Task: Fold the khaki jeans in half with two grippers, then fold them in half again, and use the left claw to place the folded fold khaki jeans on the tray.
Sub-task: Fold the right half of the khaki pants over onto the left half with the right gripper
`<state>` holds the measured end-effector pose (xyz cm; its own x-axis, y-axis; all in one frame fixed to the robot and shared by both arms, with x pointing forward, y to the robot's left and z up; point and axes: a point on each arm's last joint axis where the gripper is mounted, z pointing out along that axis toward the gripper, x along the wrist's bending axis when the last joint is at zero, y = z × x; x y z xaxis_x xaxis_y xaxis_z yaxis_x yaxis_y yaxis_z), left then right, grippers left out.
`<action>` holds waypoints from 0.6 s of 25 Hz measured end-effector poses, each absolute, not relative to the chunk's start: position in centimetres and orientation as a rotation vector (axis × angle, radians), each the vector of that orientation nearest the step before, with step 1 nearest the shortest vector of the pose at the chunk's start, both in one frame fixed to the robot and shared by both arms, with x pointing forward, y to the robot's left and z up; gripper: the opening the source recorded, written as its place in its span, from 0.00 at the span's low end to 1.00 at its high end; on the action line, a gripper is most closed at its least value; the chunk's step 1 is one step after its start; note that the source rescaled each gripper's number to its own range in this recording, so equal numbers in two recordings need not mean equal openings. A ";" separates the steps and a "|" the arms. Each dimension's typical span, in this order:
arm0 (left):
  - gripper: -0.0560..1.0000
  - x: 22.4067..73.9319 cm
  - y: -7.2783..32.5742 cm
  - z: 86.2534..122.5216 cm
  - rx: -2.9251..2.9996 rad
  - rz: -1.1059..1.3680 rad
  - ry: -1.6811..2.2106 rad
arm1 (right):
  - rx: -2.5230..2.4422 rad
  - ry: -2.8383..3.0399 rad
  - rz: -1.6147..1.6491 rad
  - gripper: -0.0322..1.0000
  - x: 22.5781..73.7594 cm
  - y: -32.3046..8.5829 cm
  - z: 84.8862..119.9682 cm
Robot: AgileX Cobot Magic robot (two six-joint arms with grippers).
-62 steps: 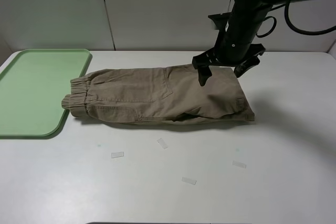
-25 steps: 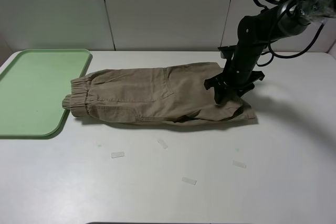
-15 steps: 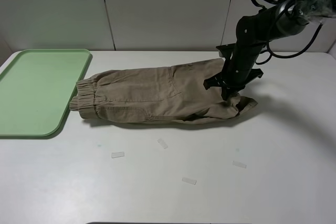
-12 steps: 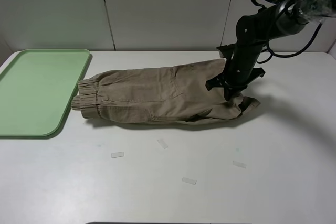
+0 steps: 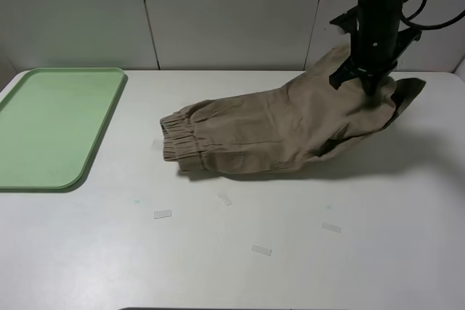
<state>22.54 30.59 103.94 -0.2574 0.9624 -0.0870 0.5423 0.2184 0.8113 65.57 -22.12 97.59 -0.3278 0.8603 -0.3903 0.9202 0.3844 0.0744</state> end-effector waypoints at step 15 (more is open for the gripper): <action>0.89 22.5 30.6 103.9 1.387 0.897 1.893 | 1.528 2.223 -0.103 0.07 67.7 -23.6 103.5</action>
<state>22.54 30.59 103.94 -0.2574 0.9624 -0.0870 0.5423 0.2184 0.8113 67.74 -23.61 103.51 -0.2935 0.8712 -0.3935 0.9040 0.3869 0.1822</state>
